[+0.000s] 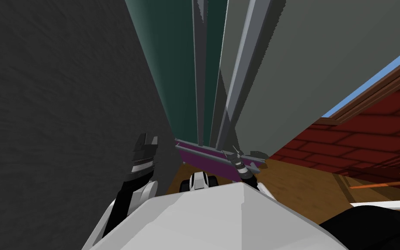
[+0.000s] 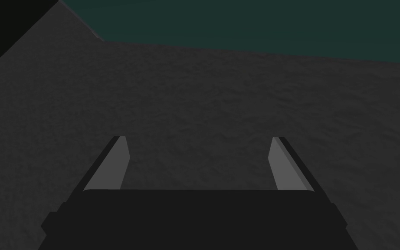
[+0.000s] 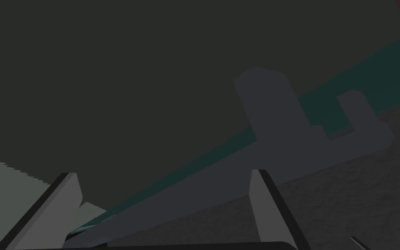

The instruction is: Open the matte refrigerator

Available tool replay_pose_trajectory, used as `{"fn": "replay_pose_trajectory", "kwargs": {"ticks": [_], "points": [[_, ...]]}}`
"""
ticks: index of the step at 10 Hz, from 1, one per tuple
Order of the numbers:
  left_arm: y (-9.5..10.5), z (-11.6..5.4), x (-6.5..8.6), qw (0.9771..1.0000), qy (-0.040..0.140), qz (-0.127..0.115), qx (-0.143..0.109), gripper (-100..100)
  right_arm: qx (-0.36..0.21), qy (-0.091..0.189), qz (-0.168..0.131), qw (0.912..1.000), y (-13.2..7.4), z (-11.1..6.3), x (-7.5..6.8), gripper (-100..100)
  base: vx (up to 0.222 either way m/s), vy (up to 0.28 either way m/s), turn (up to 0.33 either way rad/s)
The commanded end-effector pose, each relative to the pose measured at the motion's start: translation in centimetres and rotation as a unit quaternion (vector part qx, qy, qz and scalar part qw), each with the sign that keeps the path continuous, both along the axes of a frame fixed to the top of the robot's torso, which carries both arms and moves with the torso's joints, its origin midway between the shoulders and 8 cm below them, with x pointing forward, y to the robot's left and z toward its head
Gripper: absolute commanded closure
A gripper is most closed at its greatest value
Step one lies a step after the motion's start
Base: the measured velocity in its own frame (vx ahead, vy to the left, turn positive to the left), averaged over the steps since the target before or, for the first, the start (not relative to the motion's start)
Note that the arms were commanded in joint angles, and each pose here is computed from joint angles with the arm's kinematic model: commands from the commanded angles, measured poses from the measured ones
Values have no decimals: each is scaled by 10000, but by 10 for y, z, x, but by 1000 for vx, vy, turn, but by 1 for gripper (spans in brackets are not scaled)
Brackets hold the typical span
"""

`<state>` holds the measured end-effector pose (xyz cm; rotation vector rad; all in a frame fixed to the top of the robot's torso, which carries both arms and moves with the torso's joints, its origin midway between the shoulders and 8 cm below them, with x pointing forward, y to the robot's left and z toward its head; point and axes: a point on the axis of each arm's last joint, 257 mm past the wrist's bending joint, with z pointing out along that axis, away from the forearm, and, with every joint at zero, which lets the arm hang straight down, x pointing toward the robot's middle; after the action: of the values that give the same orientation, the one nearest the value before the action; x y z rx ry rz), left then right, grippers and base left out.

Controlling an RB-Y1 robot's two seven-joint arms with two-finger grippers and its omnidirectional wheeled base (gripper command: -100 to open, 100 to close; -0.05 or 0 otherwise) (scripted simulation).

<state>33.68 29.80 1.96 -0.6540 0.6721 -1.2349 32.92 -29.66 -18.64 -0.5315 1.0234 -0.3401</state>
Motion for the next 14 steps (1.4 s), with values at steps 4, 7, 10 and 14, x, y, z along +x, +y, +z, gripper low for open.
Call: {"fn": "replay_pose_trajectory", "kwargs": {"ticks": [4, 7, 10, 14], "points": [[0, 0, 0, 10000, 0, 0, 0, 0, -531, -42, -374, 9979, 1, -25, -8, -100, 26, 35, -38], [0, 0, 0, 10000, 0, 0, 0, 0, -701, -78, -599, 9957, 4, -37, -12, -100, 36, 41, -30], [0, 0, 0, 10000, 0, 0, 0, 0, -777, -119, -842, 9933, 11, -45, -15, -100, 41, 37, -19], [0, 0, 0, 10000, 0, 0, 0, 0, -535, -147, -1185, 9914, 26, -52, -16, -100, 21, 26, -21]]}}
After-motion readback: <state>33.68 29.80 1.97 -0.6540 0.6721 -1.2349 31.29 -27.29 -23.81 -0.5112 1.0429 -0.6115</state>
